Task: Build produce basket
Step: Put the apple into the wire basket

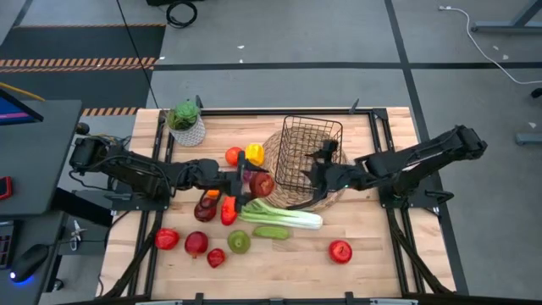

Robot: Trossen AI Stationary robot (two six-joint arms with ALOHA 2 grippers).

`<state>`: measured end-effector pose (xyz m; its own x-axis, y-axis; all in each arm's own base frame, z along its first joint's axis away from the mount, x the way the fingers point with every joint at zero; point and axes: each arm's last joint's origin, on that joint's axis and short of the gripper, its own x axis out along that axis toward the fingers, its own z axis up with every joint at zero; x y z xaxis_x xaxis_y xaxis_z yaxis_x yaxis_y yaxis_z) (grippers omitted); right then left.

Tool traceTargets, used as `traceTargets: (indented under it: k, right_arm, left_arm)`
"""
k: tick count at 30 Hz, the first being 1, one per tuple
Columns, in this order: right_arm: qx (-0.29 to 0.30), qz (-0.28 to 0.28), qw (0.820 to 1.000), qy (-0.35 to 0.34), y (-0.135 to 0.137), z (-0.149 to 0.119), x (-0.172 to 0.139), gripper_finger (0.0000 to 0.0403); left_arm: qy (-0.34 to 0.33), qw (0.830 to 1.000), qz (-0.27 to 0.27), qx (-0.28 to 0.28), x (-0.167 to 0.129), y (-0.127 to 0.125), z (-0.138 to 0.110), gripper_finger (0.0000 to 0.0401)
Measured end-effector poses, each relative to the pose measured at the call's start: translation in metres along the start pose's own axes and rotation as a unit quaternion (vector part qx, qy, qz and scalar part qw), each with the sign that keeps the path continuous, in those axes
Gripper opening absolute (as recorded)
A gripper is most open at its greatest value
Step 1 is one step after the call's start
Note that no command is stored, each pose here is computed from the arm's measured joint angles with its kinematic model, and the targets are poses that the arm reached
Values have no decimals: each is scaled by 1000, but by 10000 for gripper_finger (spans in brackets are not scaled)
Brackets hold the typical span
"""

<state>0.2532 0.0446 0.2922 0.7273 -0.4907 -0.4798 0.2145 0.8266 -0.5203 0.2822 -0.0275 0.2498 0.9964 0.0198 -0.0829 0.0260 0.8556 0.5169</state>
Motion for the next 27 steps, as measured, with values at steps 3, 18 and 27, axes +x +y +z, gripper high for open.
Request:
traceTargets:
  k: [3,18,27]
  right_arm:
    - [16,-1,1000,-11,-11,-1,-13,247]
    - [82,-11,996,-41,-37,-27,-42,247]
    - [92,-17,994,-61,-40,-25,-43,247]
  left_arm:
    - [0,996,0,-93,0,0,0,339]
    - [-50,926,-86,-363,0,4,6,339]
    - [-96,883,-147,-435,-1,22,6,339]
